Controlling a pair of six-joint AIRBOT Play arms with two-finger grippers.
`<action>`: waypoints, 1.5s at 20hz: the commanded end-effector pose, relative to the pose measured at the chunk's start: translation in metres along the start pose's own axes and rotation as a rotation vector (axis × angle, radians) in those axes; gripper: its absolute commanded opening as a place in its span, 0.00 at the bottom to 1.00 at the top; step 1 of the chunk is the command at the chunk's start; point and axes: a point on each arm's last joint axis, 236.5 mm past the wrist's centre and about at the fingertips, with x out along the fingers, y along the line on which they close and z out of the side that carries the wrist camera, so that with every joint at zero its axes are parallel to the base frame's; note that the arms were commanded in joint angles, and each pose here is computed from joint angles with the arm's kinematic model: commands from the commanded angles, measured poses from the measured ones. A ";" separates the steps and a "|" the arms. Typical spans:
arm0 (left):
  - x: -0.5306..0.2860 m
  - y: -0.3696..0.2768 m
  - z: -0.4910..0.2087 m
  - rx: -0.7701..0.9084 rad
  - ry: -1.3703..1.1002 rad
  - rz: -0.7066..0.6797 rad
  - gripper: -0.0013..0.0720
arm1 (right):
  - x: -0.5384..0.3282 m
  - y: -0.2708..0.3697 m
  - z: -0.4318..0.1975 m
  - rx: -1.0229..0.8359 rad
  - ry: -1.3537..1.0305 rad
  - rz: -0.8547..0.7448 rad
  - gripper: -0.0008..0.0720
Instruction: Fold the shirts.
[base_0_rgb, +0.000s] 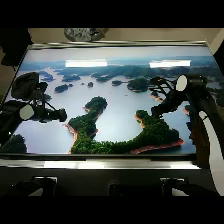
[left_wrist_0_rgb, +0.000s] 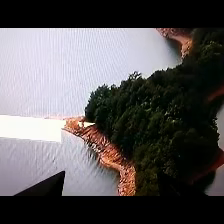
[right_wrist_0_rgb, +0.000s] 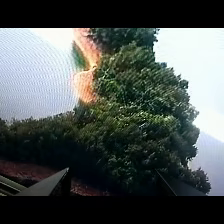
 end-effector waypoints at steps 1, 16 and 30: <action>-0.001 -0.017 0.035 -0.025 -0.145 -0.072 0.99 | 0.000 -0.003 0.008 -0.001 -0.032 -0.014 0.87; 0.041 0.313 0.214 -0.826 -0.290 0.003 1.00 | -0.003 0.000 0.040 0.014 -0.169 -0.001 0.83; 0.143 0.323 0.213 -0.601 -0.300 0.088 0.81 | -0.002 0.008 0.035 0.046 -0.147 0.038 0.83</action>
